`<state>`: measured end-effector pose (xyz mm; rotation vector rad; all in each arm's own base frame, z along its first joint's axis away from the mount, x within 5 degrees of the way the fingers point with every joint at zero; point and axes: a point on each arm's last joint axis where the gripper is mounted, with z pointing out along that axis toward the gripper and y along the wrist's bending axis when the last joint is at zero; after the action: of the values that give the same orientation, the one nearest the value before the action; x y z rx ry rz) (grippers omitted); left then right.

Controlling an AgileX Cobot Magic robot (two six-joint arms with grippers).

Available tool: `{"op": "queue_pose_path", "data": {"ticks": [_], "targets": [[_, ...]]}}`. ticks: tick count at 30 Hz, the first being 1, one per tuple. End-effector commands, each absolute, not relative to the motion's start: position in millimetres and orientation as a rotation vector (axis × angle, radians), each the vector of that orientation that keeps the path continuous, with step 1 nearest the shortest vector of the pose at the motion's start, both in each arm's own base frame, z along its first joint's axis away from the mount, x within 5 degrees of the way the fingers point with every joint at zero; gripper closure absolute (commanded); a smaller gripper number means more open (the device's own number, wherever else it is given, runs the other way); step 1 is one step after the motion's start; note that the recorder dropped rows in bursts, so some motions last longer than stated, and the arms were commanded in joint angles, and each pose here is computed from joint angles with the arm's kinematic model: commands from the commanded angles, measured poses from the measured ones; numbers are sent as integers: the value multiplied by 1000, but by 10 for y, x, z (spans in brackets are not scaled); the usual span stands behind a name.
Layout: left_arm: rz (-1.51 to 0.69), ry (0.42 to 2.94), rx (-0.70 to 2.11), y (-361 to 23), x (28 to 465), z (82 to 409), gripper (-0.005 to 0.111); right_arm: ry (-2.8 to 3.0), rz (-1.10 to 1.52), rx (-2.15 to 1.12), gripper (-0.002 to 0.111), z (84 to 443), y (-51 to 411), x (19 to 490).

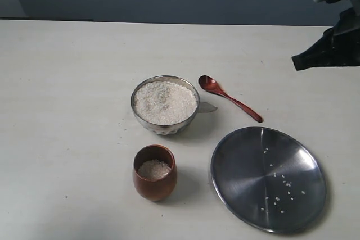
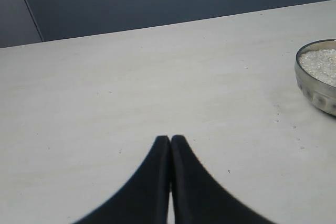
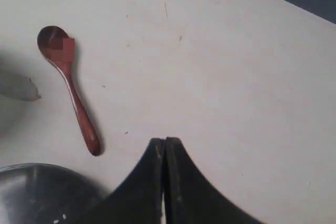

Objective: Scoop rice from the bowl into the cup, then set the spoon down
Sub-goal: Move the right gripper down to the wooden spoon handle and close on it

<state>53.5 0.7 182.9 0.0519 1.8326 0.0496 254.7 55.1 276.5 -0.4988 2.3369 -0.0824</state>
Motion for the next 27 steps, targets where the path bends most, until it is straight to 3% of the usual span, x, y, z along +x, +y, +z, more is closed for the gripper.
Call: {"op": "queue_pose_path", "data": {"ticks": [1,13,21,27], "targets": [[52,1820,56,6,536,1827,106,2373,-84,-597,109,2650,658,2737],[52,1822,56,7,536,1826,106,2555,-34,-1146,109,2048,1031,3188],[52,1822,56,7,536,1826,106,2460,71,-1031,109,1717,1151,3334],[52,1822,56,7,536,1826,106,2354,-10,-932,109,1439,1035,3209]]}}
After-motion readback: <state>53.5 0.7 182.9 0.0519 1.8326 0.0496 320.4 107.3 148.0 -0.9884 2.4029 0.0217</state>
